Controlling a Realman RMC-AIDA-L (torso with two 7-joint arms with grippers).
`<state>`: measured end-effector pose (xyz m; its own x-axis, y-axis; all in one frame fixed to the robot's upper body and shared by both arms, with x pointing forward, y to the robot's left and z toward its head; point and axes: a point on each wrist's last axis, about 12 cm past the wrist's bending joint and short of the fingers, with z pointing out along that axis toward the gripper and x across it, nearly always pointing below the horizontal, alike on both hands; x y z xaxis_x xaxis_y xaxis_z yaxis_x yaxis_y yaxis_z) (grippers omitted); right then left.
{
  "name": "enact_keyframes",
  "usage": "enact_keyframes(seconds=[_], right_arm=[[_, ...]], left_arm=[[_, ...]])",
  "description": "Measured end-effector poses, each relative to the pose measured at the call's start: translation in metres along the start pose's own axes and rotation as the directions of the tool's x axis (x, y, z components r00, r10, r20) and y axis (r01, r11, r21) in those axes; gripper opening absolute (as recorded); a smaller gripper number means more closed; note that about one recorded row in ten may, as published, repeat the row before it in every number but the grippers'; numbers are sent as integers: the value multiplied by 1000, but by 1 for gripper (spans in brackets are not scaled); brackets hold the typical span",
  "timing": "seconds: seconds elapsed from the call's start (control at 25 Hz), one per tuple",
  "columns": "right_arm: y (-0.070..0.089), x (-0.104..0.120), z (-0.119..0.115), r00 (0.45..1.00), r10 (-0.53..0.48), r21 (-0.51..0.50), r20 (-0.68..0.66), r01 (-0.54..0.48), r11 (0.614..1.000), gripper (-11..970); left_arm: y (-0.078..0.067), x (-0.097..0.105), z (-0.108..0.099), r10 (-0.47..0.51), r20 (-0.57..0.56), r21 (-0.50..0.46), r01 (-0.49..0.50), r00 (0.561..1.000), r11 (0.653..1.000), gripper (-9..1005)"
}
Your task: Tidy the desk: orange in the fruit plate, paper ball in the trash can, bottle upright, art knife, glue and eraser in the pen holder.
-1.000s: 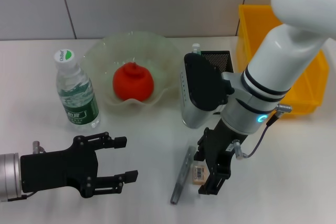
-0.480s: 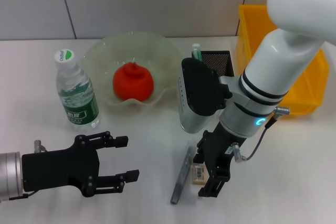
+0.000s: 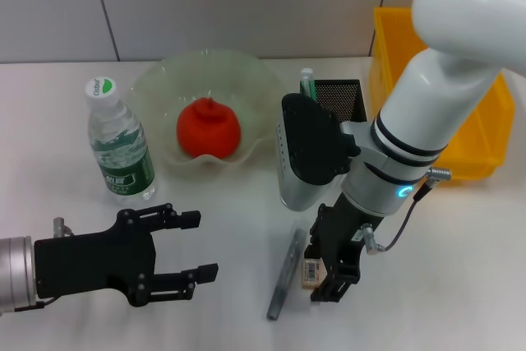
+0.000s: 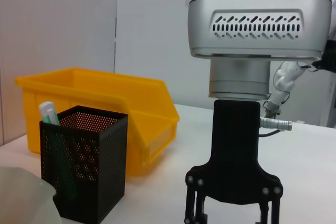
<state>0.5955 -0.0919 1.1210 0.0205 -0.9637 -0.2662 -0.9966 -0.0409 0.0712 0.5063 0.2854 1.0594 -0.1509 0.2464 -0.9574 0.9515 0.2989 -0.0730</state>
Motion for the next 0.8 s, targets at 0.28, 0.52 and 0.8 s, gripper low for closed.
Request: enact_keyframes(seconds=[0.28,0.52,0.8], right_arm=[[-1,0,1,1000,5,9,-3,-5,1000,622],[-1,0,1,1000,5,13,-5,-5,1000,492],[-1,-2,2,1000,6,22,4,-6,1000,427]], left_arm=[[0,-1,0,2,1,0,-2,1000,1000,786],[1,-1,0,4,4,-5,-4,1000,1000,786],[2,-2,1,5,6,-4,-5,1000,1000,786]])
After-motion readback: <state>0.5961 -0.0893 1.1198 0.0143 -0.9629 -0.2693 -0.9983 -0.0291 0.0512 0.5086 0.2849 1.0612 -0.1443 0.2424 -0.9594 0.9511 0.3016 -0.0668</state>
